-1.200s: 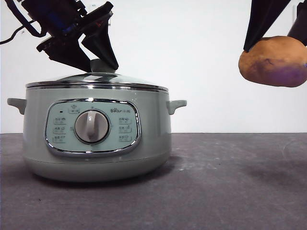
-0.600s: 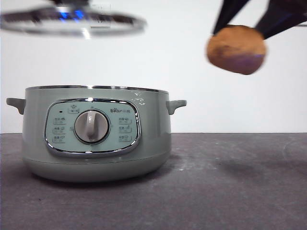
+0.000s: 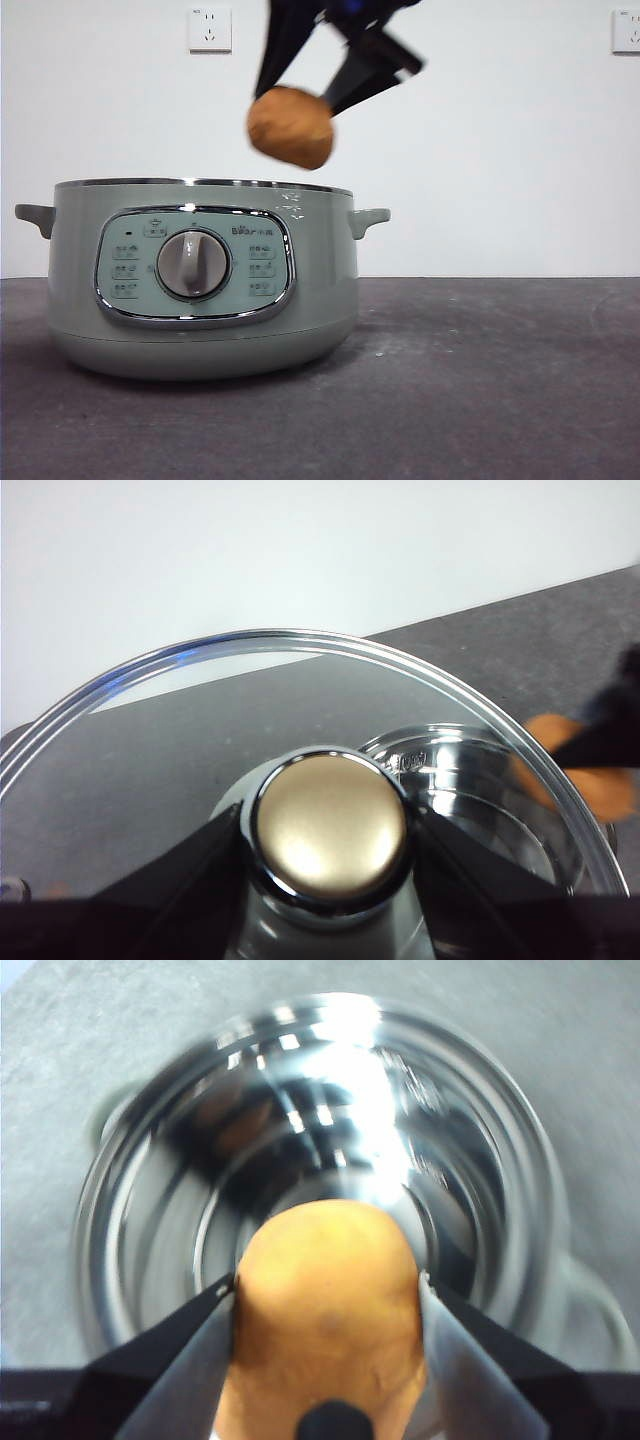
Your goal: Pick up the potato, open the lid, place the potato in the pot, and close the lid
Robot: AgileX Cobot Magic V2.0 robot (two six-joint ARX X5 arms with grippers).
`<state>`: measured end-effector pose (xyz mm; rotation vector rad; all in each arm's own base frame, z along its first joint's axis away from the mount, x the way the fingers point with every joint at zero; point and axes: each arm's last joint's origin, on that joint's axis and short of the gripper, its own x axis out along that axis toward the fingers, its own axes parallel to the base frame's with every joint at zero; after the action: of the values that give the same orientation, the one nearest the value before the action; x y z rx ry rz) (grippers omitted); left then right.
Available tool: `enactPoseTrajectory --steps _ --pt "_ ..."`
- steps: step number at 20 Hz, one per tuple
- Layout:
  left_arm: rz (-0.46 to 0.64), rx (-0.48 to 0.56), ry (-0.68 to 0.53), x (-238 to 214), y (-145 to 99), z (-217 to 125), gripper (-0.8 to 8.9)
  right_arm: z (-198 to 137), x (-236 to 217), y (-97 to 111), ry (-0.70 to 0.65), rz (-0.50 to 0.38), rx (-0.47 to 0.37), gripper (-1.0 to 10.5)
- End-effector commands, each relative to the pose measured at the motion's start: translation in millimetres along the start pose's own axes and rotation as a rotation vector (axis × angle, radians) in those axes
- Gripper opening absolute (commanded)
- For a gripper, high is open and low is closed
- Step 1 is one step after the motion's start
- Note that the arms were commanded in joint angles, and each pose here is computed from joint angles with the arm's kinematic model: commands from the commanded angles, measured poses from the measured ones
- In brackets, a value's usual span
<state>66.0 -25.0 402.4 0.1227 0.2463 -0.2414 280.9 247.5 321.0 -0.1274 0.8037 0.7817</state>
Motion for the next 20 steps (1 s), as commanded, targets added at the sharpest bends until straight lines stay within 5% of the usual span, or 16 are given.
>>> enactPoseTrajectory --steps 1,7,13,15,18,20 --pt "0.006 -0.009 -0.073 -14.7 3.3 2.8 -0.09 10.6 36.7 0.7 0.040 0.004 -0.053 -0.1" --pt "0.004 -0.003 -0.046 -17.0 3.6 -1.2 -0.09 9.9 113.8 5.4 0.124 -0.022 -0.168 -0.1" --pt "0.006 -0.002 -0.045 -17.0 3.7 -1.3 -0.09 -3.7 137.5 7.7 0.185 -0.016 -0.253 -0.1" --pt "0.006 -0.002 -0.044 -17.0 3.7 -1.4 -0.09 -4.3 137.4 7.7 0.191 -0.013 -0.256 0.7" --pt "0.006 0.001 -0.031 -16.8 3.6 -2.6 -0.09 -4.4 137.3 7.5 0.192 -0.013 -0.254 3.7" --pt "0.006 0.001 -0.031 -16.8 3.6 -2.6 -0.09 -4.2 137.4 7.7 0.191 -0.013 -0.255 4.2"
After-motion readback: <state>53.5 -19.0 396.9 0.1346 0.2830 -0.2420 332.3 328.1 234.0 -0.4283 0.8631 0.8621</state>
